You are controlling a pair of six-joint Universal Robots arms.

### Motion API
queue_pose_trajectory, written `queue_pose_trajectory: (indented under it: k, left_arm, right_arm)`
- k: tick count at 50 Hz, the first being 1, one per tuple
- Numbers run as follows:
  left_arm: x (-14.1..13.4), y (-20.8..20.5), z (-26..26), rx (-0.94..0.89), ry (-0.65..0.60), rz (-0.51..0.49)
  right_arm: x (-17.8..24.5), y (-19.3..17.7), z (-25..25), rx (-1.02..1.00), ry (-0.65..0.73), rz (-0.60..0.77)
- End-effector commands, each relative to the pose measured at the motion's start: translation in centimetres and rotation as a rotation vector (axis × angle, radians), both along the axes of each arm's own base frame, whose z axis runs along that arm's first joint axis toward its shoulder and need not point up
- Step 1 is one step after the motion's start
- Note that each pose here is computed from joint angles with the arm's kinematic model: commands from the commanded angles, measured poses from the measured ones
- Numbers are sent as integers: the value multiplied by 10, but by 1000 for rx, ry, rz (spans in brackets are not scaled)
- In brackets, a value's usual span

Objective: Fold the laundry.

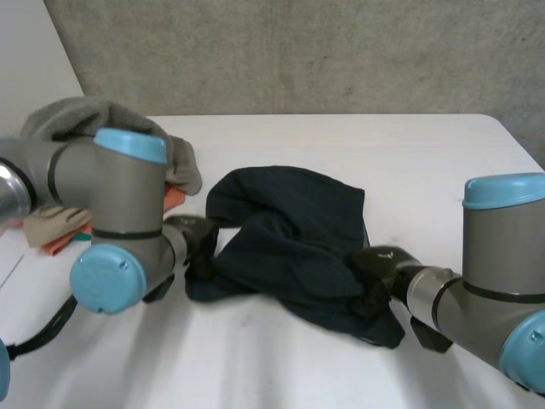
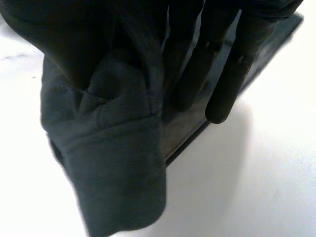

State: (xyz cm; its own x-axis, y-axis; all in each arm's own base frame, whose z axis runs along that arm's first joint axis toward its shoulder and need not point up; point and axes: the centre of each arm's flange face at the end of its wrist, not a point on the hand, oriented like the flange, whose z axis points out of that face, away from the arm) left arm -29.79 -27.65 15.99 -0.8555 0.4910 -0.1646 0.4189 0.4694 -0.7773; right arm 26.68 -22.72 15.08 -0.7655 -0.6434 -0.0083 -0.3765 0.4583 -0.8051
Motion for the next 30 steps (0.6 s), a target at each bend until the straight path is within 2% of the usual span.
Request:
queue_pose_trajectory:
  k: [1, 4, 6, 10, 13, 17, 21, 27, 30]
  left_arm:
    - [-17, -40, 93, -364, 67, -49]
    - [-23, -52, 171, -668, 147, -53]
    - [-25, -54, 226, -903, 232, -51]
    - [-24, -49, 285, -1190, 348, -72]
    - [-25, -46, 297, -1255, 379, -84]
    - [-24, -50, 283, -1208, 353, -86]
    - [-22, -61, 243, -1069, 281, -83]
    - [-25, -59, 146, -794, 164, -125]
    - [-27, -47, 86, -638, 97, -160]
  right_arm:
    - [13, -70, 57, -474, 109, 114]
    - [21, -107, 114, -742, 102, 20]
    - [27, -123, 164, -942, 30, -60]
    - [30, -134, 233, -1259, -131, -144]
    - [31, -133, 253, -1371, -209, -170]
    - [35, -131, 252, -1412, -237, -154]
    - [41, -133, 223, -1330, -200, -109]
    - [43, -131, 126, -1043, -49, -16]
    - [38, -117, 69, -867, 45, 31]
